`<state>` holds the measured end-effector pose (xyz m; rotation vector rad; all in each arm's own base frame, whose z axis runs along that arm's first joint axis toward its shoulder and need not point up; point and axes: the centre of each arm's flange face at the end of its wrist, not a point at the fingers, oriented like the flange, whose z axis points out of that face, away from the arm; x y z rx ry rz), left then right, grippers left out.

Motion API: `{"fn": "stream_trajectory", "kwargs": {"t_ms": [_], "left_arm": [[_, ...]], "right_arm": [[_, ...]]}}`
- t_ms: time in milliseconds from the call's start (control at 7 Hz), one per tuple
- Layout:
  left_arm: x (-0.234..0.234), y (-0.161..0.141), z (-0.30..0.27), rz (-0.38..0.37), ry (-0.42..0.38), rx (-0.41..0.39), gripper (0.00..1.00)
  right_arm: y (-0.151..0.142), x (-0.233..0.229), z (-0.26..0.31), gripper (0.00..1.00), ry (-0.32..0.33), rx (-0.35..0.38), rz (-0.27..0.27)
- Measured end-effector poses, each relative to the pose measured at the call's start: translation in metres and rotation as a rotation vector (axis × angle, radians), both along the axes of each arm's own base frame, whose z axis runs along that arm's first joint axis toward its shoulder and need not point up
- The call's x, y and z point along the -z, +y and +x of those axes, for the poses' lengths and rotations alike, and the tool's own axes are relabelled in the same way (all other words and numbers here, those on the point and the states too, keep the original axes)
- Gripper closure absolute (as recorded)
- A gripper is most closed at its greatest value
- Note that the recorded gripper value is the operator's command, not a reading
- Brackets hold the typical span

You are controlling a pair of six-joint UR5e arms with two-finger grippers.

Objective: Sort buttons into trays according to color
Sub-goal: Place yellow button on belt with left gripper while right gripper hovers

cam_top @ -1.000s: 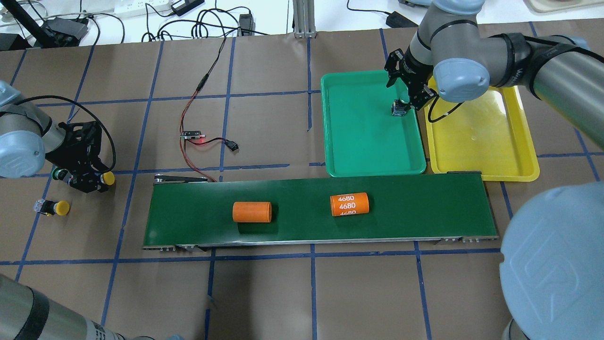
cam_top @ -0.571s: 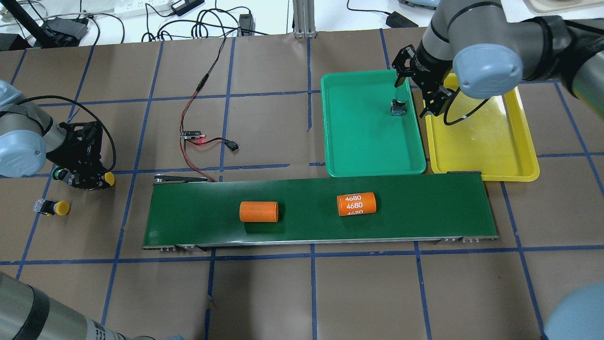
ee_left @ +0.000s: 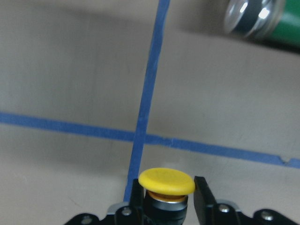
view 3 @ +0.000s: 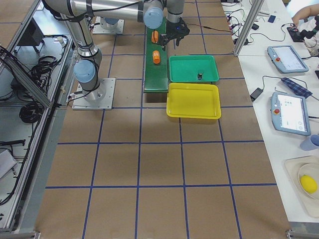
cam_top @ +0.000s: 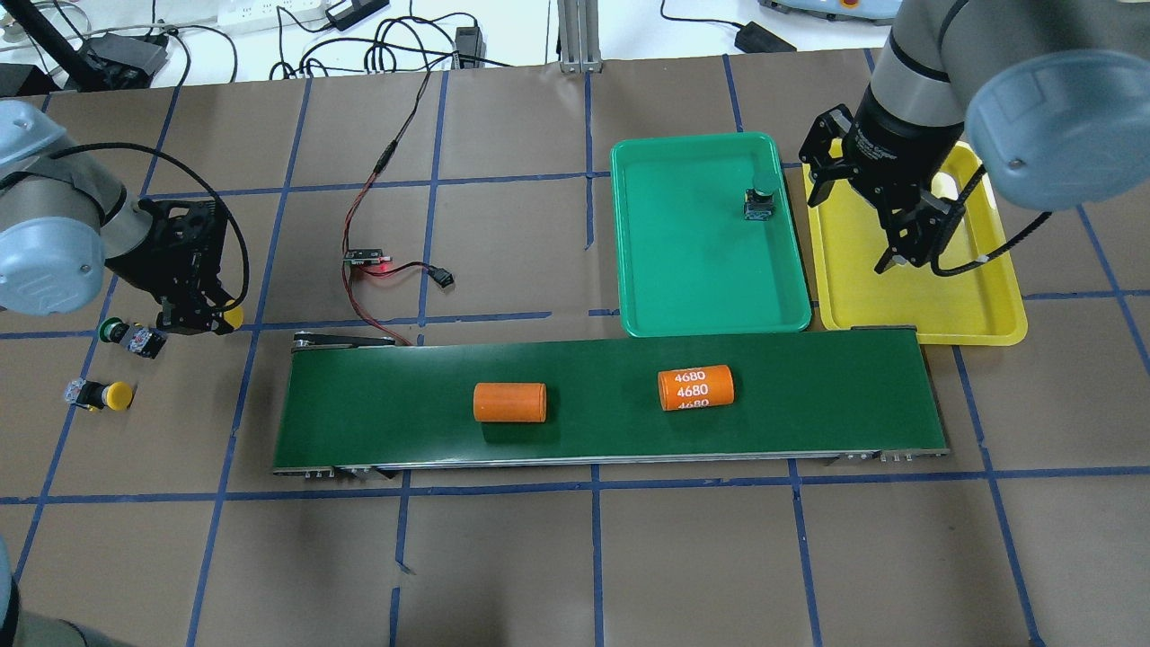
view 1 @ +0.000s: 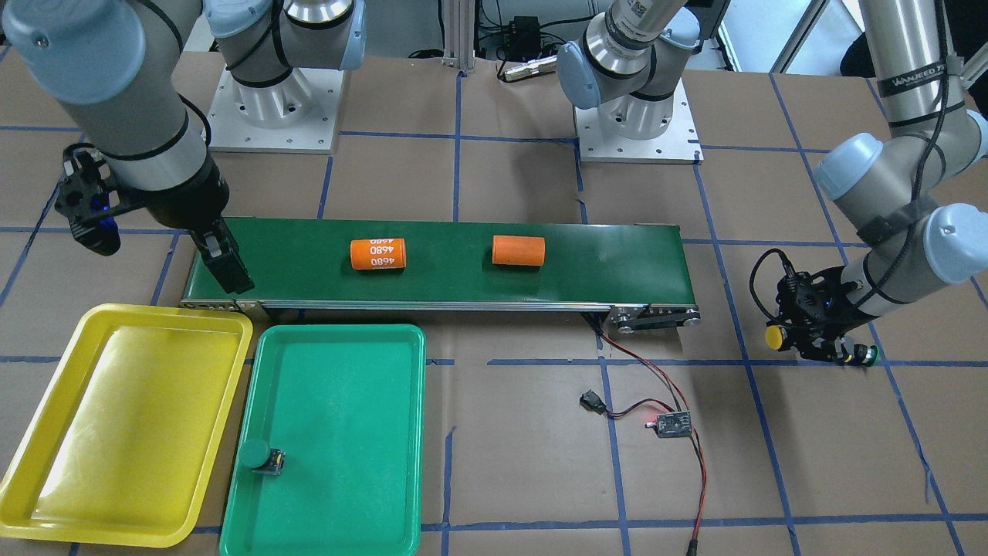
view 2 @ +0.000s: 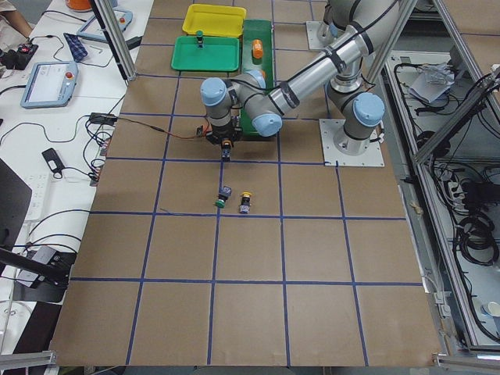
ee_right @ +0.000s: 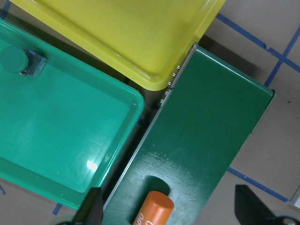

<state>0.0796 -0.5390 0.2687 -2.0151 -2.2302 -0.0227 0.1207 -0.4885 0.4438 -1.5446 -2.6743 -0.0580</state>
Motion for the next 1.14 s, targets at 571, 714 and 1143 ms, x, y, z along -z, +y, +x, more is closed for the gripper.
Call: {"fn": "stream_trajectory", "kwargs": {"t_ms": [571,714,1143], "left_arm": [[-0.031,0.063,-0.127,0.060,0.083,0.121,0.80],[-0.021,0.081,-0.146,0.062,0.075,0.094,0.58],[0.006,0.109,-0.156,0.064,0.061,0.015,0.12]], "right_arm": [[0.017,-0.009,0.000,0.00,0.002,-0.003,0.021],[0.017,-0.009,-0.001,0.00,0.003,-0.004,0.023],[0.029,-0.006,-0.001,0.00,-0.004,0.004,0.080]]}}
